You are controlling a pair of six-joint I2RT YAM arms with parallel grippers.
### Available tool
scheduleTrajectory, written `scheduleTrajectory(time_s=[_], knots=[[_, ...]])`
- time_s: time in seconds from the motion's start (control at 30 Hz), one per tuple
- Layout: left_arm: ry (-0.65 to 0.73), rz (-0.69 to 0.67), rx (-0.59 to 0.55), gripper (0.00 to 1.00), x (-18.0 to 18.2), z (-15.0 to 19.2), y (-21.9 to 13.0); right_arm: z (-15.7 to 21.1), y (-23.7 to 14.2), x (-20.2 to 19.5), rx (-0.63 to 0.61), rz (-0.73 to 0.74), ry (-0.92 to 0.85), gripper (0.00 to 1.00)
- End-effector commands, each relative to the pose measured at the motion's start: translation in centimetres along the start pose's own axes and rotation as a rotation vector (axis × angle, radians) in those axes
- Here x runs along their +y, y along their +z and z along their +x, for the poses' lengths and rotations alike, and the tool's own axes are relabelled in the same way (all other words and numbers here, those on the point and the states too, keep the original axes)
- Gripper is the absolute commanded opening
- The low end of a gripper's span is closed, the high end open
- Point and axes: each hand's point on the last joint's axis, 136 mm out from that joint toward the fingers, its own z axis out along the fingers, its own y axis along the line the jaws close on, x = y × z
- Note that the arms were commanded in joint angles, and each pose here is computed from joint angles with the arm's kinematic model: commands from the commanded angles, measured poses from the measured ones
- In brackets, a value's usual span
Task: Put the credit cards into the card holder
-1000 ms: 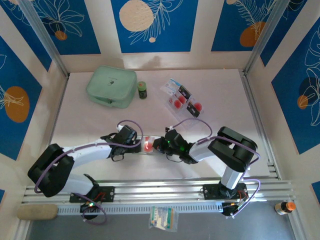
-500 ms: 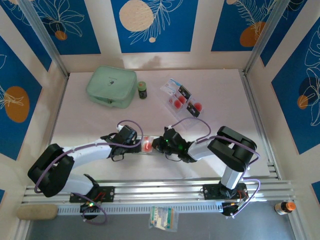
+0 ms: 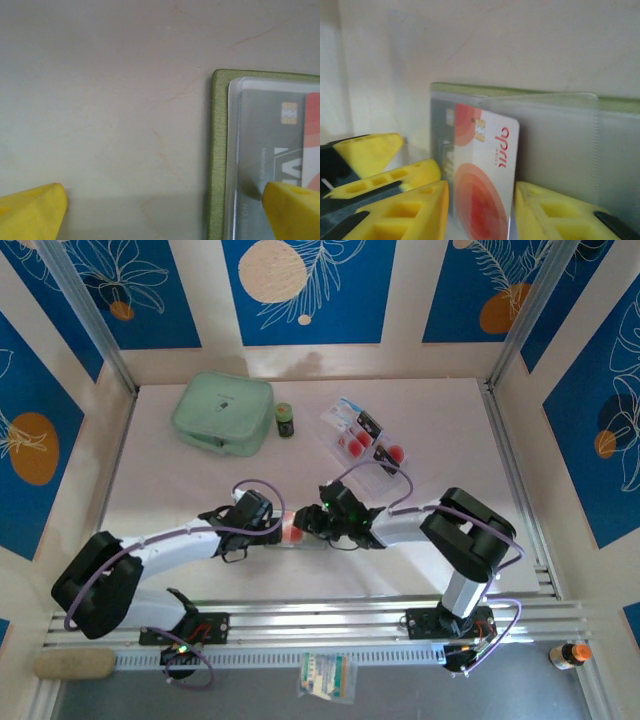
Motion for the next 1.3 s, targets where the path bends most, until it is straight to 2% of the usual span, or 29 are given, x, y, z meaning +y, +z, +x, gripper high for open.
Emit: scheduleTrajectory(time_s=[0.0,0.13,0.37,0.53,0.93,1.27], knots=[[-0.035,-0.023,-0.035,1.0,0.7,-0.8,-1.2,0.6,-1.9,-0.8,0.1,0.089,-0.1,0.4],[-0.072,-0.036,-0.064,1.0,1.4,-1.7,-1.9,-0.2,-2.7,-0.1,0.13,0.118,-0.164,0.37],[-0.078,-0.074,-0.03,1.0,2.6,-1.2,-1.1,0.2,-1.3,1.0,0.225,0.105,-0.229,0.12],[-0.076,-0.091,-0.002,1.0,3.1,-0.4,-0.2,1.0,-0.1,0.8,0.266,0.127,-0.242,0.05],[-0.062,-0.088,0.032,1.0,3.2,0.9,1.0,2.2,2.3,0.1,0.33,0.196,-0.253,0.0],[-0.071,-0.054,0.0,1.0,2.7,0.1,0.2,2.2,3.1,2.0,0.351,0.163,-0.266,0.0]])
